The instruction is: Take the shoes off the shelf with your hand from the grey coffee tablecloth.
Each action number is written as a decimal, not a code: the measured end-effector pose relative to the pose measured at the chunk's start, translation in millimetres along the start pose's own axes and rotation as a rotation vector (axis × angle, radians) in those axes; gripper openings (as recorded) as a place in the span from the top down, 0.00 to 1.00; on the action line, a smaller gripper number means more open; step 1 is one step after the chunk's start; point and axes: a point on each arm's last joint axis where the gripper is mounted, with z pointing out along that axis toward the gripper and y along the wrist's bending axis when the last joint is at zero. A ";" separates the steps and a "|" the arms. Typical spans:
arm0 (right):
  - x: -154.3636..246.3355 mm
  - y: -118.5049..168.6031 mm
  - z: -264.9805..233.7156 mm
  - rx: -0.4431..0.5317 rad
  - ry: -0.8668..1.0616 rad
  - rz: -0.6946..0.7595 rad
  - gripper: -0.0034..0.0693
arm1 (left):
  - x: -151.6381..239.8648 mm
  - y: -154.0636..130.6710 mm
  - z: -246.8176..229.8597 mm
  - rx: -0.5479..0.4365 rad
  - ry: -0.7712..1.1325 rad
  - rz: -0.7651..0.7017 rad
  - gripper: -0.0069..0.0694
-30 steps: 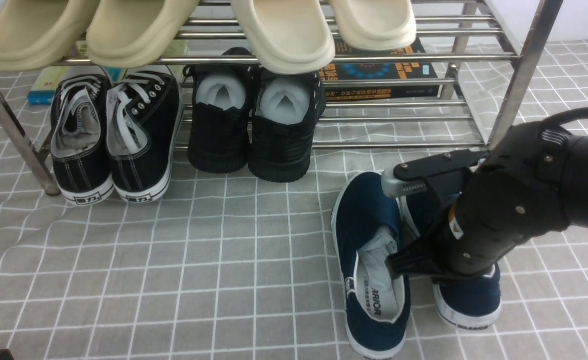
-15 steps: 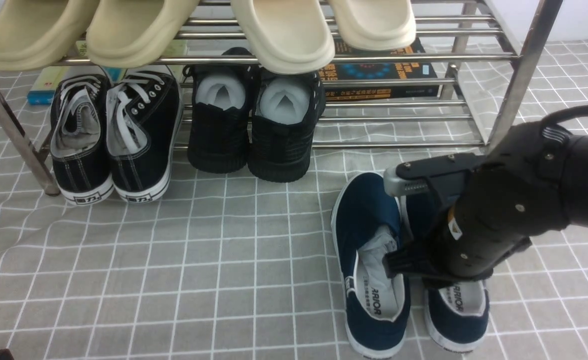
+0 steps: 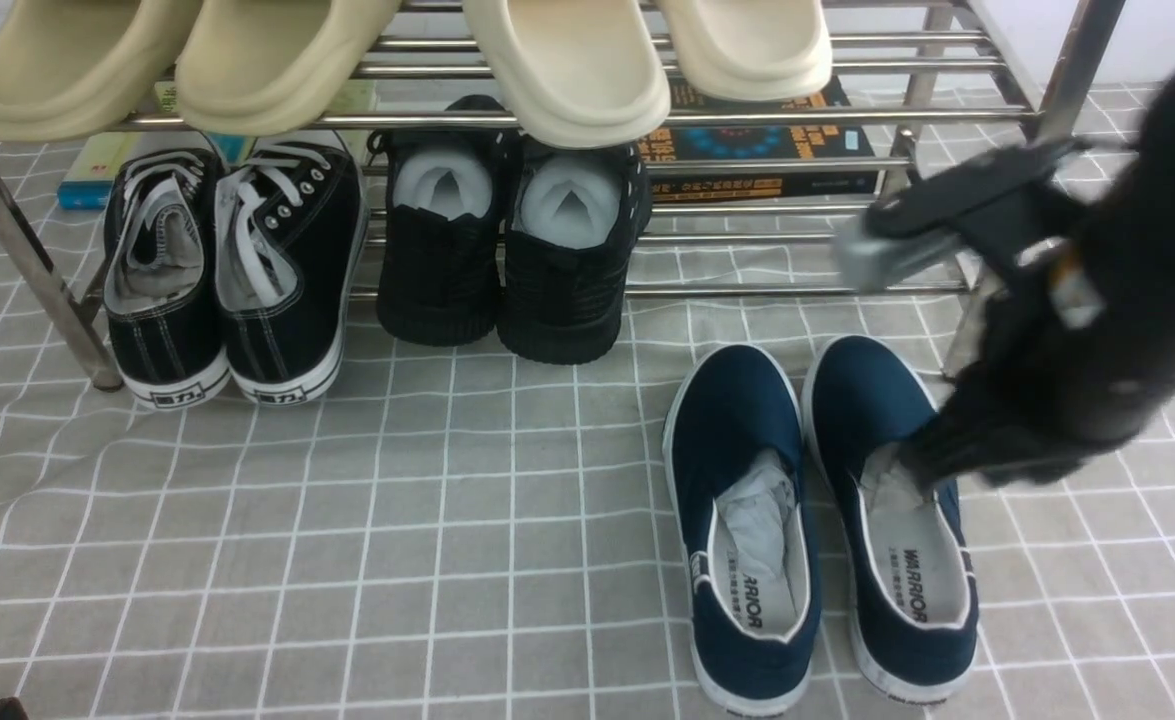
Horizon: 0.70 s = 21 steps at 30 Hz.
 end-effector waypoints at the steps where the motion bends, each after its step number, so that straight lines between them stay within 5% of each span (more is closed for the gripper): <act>1: 1.9 -1.0 -1.3 0.003 -0.011 -0.002 0.93 | 0.0 0.0 0.0 0.000 0.000 0.000 0.60; 6: 59.2 -24.0 -48.8 0.005 -0.155 0.017 0.97 | 0.0 0.0 0.0 0.000 0.000 0.000 0.60; 10: 121.8 -34.5 -67.7 -0.093 -0.335 0.050 0.97 | 0.0 0.0 0.0 0.000 0.000 0.000 0.60; 15: 171.5 -29.3 -46.6 -0.279 -0.675 0.060 0.97 | 0.0 0.0 0.0 0.000 0.000 0.000 0.60; 21: 195.4 -19.8 -5.9 -0.400 -0.775 0.109 0.97 | 0.0 0.0 0.0 0.000 0.000 0.000 0.60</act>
